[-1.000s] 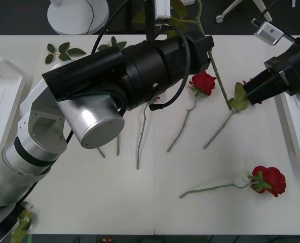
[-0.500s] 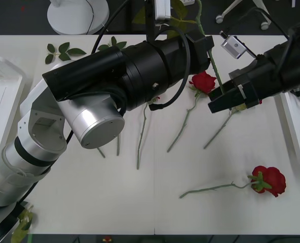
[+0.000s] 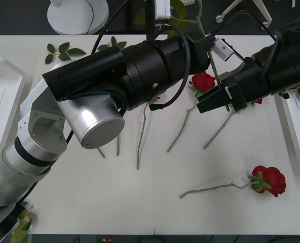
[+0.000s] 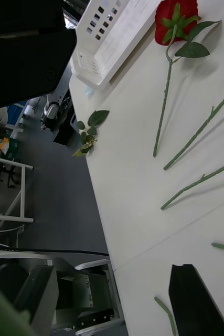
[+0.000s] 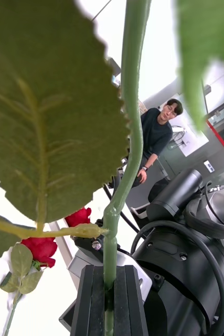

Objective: Place the red flowers into the right box and the blue flowers into the left box. If a person shows an open palm, hand one flower to the person first, then continue sorting.

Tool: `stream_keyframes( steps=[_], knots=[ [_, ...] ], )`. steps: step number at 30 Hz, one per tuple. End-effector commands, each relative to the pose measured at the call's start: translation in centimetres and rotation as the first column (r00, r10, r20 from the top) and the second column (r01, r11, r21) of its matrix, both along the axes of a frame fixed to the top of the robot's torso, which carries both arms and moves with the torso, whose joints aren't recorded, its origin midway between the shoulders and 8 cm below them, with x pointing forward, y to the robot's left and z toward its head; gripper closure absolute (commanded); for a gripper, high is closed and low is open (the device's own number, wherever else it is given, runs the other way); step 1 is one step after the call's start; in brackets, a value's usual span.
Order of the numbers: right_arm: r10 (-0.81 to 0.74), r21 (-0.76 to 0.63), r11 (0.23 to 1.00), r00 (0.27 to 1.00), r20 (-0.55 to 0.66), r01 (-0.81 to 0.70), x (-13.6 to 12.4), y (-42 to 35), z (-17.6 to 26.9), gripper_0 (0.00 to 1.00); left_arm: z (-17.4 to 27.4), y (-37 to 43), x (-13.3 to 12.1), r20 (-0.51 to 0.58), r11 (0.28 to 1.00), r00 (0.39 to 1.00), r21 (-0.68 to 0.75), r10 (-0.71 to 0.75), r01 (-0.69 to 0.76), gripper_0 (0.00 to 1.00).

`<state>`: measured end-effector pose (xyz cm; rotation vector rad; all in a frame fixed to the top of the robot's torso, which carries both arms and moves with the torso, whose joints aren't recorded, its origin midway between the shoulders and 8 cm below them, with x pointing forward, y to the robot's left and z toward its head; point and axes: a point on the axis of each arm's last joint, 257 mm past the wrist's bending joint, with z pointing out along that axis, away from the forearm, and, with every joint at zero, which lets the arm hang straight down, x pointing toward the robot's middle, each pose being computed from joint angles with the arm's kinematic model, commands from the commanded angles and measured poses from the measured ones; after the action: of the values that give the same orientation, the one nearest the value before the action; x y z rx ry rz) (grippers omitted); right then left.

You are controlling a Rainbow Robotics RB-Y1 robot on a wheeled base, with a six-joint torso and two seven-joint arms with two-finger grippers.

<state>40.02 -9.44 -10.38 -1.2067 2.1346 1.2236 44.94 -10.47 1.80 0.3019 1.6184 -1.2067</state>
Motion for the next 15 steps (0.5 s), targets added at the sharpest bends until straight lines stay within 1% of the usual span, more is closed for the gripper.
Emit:
stream_keyframes(
  steps=[1,2,12,13,14,15],
  knots=[
    [0.006,-0.008,1.000,1.000,-0.013,-0.007,-0.69,0.84,-0.02,0.95,2.96,-1.86,-1.60,0.085,0.999,0.995,-0.010,-0.042,0.043,1.00],
    [0.004,-0.011,1.000,1.000,-0.019,-0.005,-0.73,0.81,-0.12,1.00,2.96,-1.86,-1.60,0.085,0.999,0.995,-0.010,-0.042,0.043,1.00],
    [-0.004,-0.052,0.999,1.000,-0.013,0.003,-0.89,0.39,-0.64,1.00,2.96,-1.86,-1.60,0.085,0.999,0.995,-0.010,-0.042,0.043,1.00],
    [-0.004,-0.052,0.999,1.000,-0.011,0.003,-0.88,0.35,-0.57,1.00,2.96,-1.86,-1.60,0.085,0.999,0.995,-0.010,-0.042,0.043,0.98],
    [-0.006,-0.053,0.999,1.000,-0.013,0.005,-0.86,0.33,-0.59,1.00,2.96,-1.86,-1.60,0.085,0.999,0.995,-0.010,-0.042,0.043,0.57],
    [-0.005,-0.053,0.999,1.000,-0.015,0.004,-0.90,0.36,-0.62,1.00,2.96,-1.86,-1.60,0.085,0.999,0.995,-0.010,-0.042,0.043,0.35]
  ],
)
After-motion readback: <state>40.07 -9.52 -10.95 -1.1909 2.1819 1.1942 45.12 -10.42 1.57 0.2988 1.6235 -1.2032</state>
